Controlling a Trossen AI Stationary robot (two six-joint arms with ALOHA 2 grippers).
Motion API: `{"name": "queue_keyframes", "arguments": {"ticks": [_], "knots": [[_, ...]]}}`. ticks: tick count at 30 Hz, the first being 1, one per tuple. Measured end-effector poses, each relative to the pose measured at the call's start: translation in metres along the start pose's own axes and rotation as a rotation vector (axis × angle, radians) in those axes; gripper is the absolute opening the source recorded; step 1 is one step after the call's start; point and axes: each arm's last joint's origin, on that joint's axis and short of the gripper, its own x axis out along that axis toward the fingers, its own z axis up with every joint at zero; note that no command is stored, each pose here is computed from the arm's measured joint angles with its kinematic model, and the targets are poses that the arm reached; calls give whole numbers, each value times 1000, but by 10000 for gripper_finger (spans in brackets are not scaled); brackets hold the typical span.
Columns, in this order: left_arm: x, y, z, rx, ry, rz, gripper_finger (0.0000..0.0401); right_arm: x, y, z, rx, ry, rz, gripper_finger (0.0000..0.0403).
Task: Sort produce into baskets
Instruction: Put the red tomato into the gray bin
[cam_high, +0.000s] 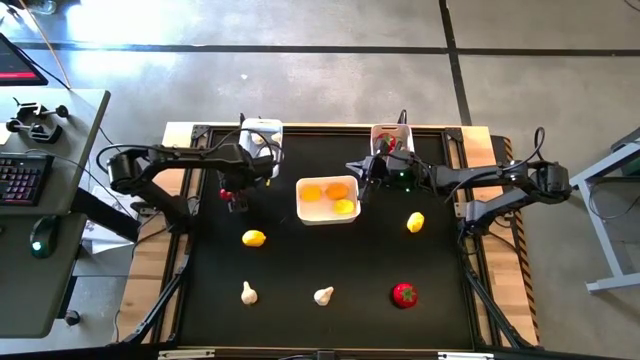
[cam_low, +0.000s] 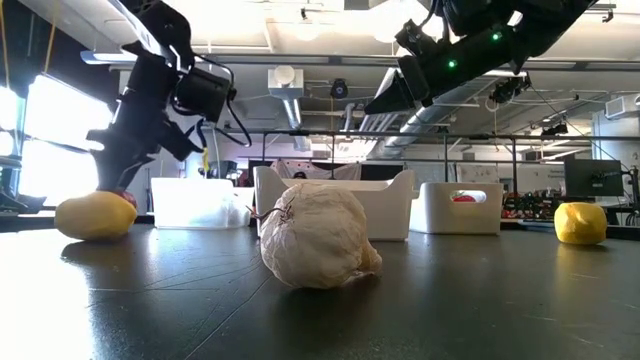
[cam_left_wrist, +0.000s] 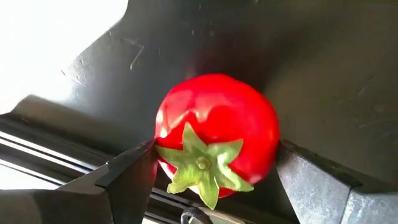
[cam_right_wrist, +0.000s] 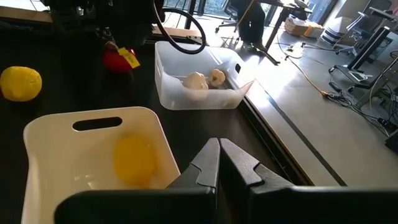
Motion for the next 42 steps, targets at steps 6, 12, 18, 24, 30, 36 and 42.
{"name": "queue_keyframes", "arguments": {"ticks": [6,12,18,24,30,36,42], "knots": [[4,0,-6,-9,9,6,279,0,0,0,-1,0,0,0],[-2,0,-11,-26,-41,6,241,0,0,0,0,0,0,0],[-12,0,-19,-67,-110,-39,217,0,0,0,1,0,0,0],[-22,-1,-27,-101,-184,-142,214,0,0,0,-6,1,1,0],[-38,-1,-28,-151,-377,-277,214,0,1,-4,-16,40,27,0],[-60,0,-17,-148,-690,-390,213,0,7,-9,-38,65,181,0],[-79,2,2,-101,-963,-470,213,6,16,-13,-98,79,173,1]]}}
